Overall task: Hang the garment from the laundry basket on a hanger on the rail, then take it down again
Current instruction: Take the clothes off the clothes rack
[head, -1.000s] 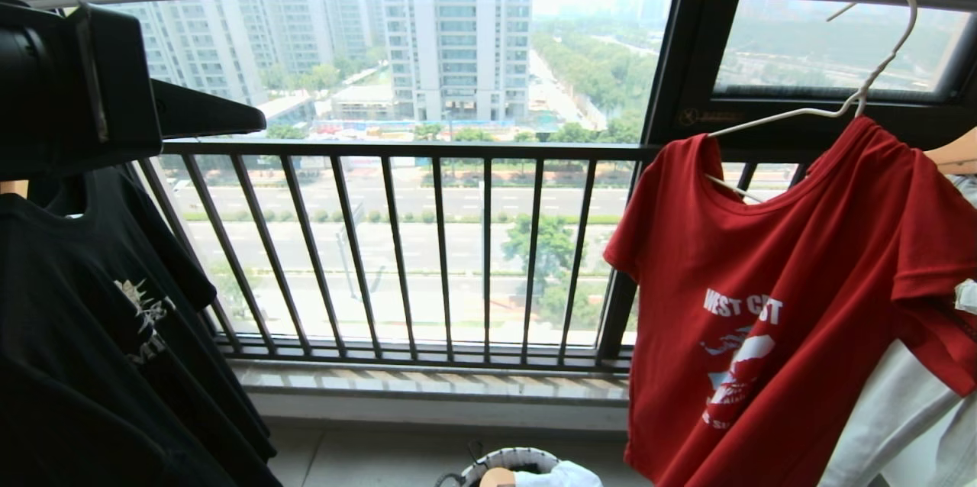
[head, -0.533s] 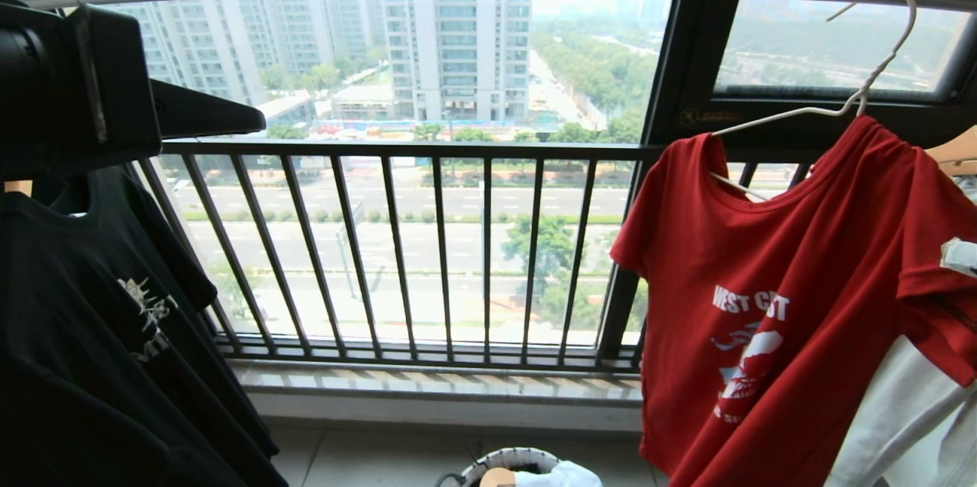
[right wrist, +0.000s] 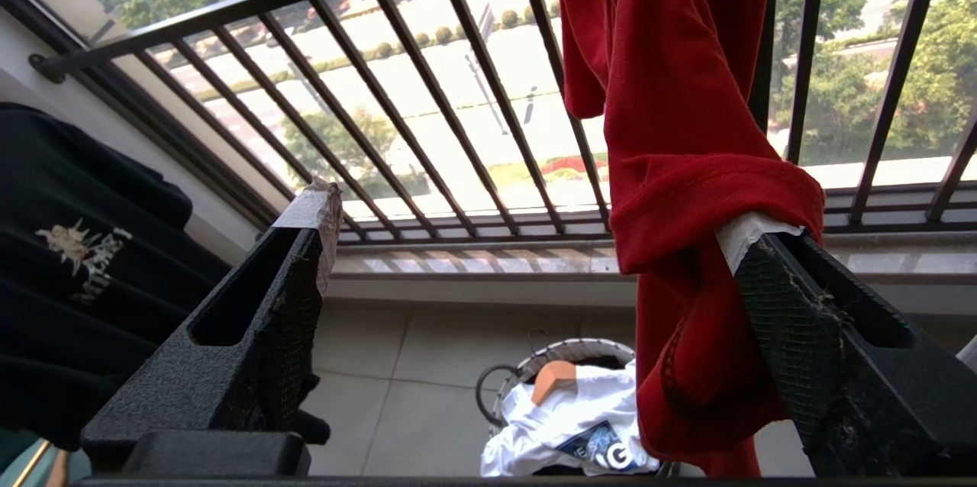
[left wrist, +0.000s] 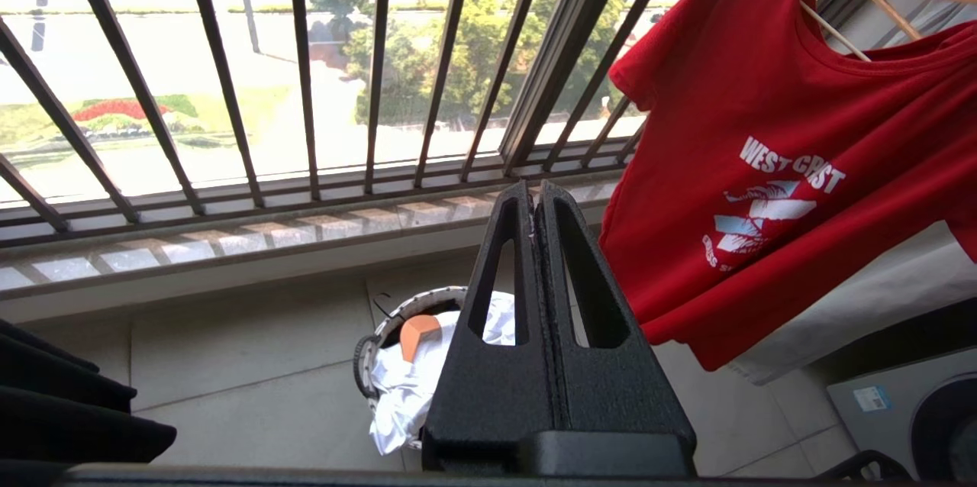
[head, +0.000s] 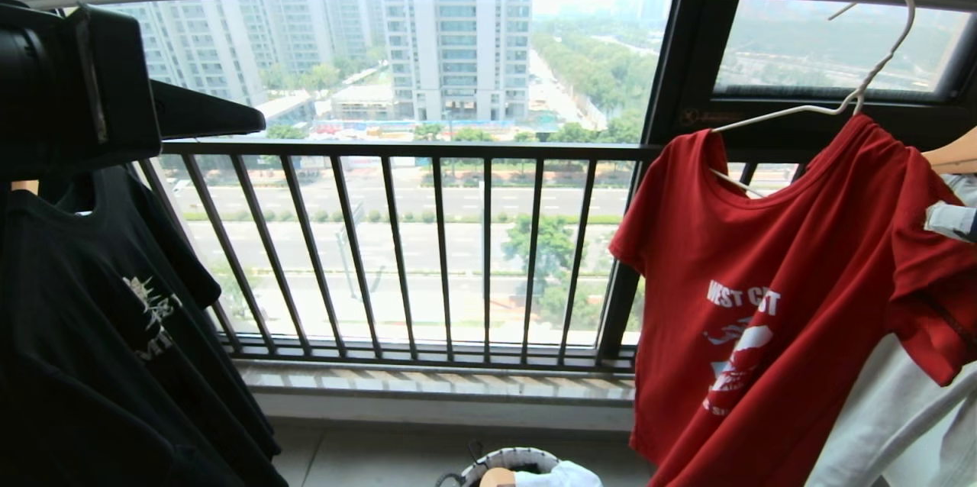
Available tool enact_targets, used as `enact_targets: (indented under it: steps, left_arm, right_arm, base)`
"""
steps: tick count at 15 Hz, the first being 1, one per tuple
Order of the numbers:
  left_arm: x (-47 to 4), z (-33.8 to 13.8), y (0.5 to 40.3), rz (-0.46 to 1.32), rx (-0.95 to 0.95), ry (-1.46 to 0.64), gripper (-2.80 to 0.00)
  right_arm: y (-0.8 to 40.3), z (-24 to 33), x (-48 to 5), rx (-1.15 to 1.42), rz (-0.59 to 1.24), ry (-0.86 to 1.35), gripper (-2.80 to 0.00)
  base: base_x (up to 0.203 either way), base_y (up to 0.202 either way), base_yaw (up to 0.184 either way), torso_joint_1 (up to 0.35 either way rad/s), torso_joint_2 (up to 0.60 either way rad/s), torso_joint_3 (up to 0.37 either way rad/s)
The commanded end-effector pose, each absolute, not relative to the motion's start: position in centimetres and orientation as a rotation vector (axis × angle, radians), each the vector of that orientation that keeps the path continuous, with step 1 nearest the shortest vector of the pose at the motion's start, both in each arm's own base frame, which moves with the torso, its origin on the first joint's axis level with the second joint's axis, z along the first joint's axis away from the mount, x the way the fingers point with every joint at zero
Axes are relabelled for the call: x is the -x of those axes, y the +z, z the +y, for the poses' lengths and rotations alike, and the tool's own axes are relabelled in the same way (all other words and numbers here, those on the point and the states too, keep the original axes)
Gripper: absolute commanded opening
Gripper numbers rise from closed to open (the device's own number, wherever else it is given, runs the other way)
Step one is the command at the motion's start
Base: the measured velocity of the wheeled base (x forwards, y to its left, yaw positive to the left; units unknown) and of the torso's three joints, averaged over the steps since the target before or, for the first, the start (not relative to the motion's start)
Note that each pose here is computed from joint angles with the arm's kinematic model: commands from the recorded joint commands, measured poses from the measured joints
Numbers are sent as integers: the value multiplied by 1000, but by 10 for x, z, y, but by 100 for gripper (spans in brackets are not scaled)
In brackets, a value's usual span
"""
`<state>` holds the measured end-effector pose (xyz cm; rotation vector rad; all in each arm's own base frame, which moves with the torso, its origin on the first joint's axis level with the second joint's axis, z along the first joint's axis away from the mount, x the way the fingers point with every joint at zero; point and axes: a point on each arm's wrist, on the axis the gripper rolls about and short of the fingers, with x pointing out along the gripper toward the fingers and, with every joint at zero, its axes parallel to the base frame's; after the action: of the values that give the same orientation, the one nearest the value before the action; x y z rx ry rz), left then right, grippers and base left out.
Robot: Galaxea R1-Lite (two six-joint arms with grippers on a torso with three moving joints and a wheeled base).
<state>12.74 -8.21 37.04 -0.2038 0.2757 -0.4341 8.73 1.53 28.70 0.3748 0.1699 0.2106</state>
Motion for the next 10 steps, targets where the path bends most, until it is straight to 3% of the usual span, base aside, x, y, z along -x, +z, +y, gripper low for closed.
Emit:
enact_targets:
  steps: [1,10]
  left_arm:
    - [-127,-82,370,277,205,-431,-280]
    - [-127,-82,370,277,205,-431,-280]
  right_arm:
    - [284,17,-96,-374,197,207,-280]
    - [287,18,-104,-375,181,204,-280]
  base:
    - [0,0,0,0,0,0]
    - [0,0,0,0,0,0]
